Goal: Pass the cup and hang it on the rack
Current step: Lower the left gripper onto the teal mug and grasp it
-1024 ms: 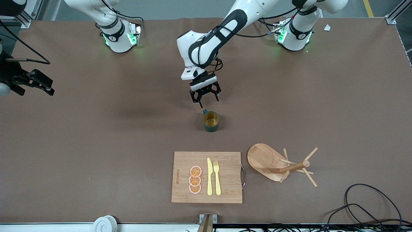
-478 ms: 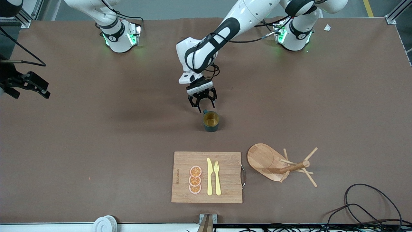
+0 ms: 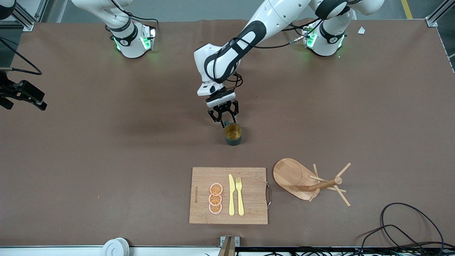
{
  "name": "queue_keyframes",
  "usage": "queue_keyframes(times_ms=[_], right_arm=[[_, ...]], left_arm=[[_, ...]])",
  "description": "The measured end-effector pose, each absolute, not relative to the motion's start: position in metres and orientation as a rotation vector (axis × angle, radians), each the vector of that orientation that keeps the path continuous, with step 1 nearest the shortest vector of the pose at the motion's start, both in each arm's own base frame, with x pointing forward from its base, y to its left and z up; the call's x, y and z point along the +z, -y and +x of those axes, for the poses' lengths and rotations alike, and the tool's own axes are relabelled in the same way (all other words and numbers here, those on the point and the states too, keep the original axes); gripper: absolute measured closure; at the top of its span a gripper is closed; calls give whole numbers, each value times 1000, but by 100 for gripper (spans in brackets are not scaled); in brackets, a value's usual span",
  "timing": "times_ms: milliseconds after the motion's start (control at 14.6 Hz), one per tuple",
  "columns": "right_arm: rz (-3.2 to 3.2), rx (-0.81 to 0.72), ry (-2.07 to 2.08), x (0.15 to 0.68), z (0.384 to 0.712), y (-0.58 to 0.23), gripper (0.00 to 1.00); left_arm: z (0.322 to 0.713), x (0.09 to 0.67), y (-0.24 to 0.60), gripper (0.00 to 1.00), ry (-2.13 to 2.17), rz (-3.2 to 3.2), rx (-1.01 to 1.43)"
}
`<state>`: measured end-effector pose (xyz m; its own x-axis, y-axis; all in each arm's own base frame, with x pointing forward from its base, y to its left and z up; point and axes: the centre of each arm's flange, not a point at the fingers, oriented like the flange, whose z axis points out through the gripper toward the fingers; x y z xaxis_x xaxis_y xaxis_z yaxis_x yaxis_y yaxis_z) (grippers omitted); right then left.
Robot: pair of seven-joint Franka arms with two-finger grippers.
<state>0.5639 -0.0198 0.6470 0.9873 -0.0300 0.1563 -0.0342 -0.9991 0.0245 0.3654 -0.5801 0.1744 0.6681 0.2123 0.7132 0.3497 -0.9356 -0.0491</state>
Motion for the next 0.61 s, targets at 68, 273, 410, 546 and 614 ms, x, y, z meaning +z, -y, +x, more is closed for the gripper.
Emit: queue_keyframes(times_ms=[68, 273, 410, 546, 614], right_arm=[[3104, 251, 47, 650, 564, 19, 0], [3104, 255, 42, 652, 564, 17, 0], [3104, 249, 46, 650, 565, 18, 0], [3104, 244, 45, 648, 566, 18, 0], [3104, 242, 47, 647, 567, 18, 0]], left_arm=[[367, 176, 581, 56, 463, -2700, -1123], [372, 181, 583, 79, 481, -2704, -1134], [377, 188, 587, 79, 510, -2711, -1137], [389, 208, 594, 79, 613, -2735, -1109], [400, 224, 599, 79, 677, -2751, -1079]])
